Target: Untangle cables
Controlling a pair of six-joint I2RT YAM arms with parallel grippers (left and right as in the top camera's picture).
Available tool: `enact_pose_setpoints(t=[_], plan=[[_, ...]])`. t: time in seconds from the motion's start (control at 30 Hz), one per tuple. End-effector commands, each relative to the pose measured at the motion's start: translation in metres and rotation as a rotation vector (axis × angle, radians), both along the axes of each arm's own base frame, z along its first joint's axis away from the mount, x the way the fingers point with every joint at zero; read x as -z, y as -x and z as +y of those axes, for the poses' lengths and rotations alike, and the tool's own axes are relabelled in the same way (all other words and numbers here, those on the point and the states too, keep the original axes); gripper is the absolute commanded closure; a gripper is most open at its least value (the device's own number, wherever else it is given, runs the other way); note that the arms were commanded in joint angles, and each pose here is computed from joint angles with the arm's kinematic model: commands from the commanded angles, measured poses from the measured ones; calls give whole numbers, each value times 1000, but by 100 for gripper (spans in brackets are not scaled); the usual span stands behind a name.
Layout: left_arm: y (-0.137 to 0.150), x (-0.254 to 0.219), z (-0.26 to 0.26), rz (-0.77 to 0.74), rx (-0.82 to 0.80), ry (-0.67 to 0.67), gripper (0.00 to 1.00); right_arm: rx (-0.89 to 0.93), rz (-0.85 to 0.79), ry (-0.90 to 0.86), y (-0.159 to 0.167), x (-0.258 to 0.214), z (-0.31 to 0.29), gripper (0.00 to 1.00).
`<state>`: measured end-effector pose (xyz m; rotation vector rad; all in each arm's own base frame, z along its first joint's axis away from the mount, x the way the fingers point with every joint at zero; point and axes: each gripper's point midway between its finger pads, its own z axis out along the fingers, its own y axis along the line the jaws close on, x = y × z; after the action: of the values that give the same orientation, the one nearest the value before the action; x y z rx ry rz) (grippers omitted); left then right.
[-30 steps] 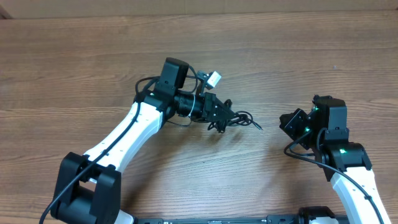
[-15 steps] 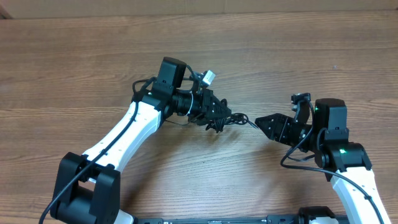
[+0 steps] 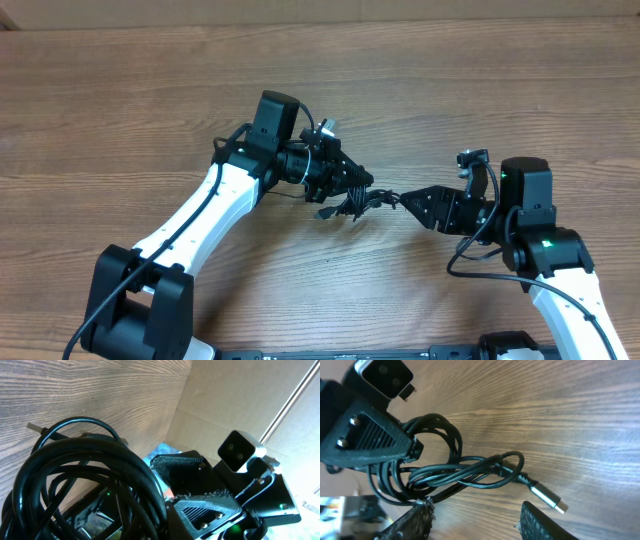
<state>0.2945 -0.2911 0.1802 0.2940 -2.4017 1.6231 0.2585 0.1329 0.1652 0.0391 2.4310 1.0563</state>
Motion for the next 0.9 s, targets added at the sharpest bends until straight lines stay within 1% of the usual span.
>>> enact_pose_setpoints(t=[0.0,0.07,0.17,0.23,0.3,0.33,0.37,0.47,0.53,0.57,0.63,0.8,0.87], plan=[[2,-15,0,4,7,33,96,-16,-79,64,-8,-4,-2,46],[2,-15,0,-1,9,35,96,-8,-81,66,-9,-4,-3,47],[3,-18,-1,-80,48,60,96,33,-51,73,-13,1,-7,46],[5,-24,-3,-175,101,100,96,29,-43,76,-14,4,-6,48],[9,-32,-5,-300,165,153,96,-15,-71,102,-13,7,-5,49],[14,-41,-5,-452,241,227,95,-70,-100,111,-11,7,0,48],[16,-45,-5,-512,270,255,94,-85,-102,98,-9,6,3,47],[17,-45,-5,-612,301,273,93,-72,-62,16,-8,-1,11,47],[15,-44,-5,-649,304,265,93,-7,8,-60,-10,-6,14,48],[13,-41,-6,-661,299,250,94,30,60,-124,-11,-11,17,49],[10,-38,-6,-668,287,227,95,52,105,-188,-11,-18,21,49],[8,-36,-6,-671,279,210,96,79,166,-276,-11,-27,27,53],[8,-37,-6,-658,276,210,96,90,190,-294,-11,-28,27,56]])
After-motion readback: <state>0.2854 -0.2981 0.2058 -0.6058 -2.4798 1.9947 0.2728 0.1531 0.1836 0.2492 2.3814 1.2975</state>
